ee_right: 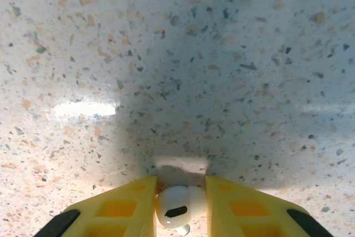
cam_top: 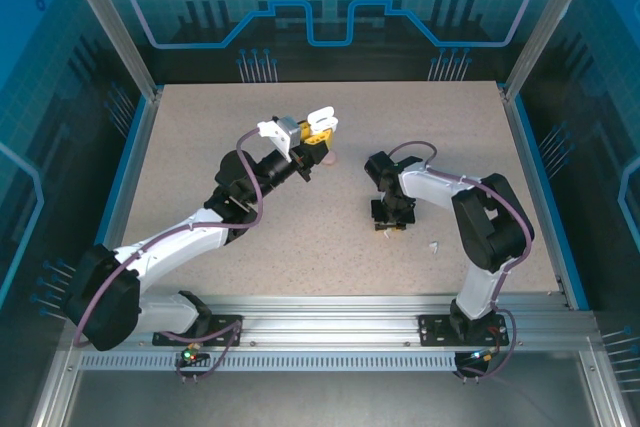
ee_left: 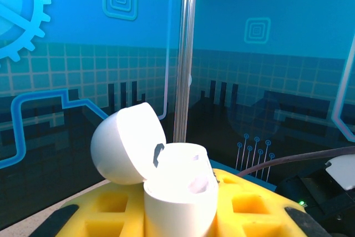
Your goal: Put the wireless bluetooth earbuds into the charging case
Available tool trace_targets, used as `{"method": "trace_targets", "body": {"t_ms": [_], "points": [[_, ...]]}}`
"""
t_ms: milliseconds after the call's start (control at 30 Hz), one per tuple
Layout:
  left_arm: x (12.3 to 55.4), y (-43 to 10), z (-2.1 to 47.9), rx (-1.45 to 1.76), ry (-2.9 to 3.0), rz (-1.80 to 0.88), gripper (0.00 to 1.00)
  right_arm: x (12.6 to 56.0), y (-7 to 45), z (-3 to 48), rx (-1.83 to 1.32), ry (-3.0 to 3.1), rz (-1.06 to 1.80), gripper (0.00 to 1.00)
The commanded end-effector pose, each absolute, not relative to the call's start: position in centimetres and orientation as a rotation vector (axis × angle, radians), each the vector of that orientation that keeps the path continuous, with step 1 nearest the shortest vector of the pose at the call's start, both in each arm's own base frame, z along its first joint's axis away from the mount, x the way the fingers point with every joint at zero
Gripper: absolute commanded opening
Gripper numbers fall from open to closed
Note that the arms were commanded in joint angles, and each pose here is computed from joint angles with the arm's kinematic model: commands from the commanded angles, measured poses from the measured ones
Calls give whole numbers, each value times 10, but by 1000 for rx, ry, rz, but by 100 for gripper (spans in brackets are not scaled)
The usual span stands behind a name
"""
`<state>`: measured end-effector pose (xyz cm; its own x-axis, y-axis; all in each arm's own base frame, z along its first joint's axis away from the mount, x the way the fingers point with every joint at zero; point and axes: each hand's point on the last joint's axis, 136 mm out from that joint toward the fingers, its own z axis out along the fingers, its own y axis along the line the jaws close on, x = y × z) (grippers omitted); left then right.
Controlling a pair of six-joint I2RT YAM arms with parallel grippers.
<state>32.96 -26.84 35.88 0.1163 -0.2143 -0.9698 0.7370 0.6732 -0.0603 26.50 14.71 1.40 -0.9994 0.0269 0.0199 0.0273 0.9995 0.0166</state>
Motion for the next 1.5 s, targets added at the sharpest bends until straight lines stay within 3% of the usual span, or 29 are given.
{"method": "trace_targets", "body": {"t_ms": [0,300,500,1067,1233,1467], "points": [[326,-271,381,503,1206,-757,0,264,147,20,-56,-3149,-16,26],[326,-271,382,511,1203,-752,0,273,150,53,-92,-3256,-95,24],[325,-272,386,547,1171,-705,0,293,159,122,-118,-3439,-317,25],[331,-288,388,653,1094,-597,0,329,190,418,133,-3878,-1429,28],[341,-289,405,588,1037,-478,0,324,192,464,151,-3888,-1768,28],[357,-314,428,530,942,-311,0,324,199,483,111,-3836,-2142,29]]}}
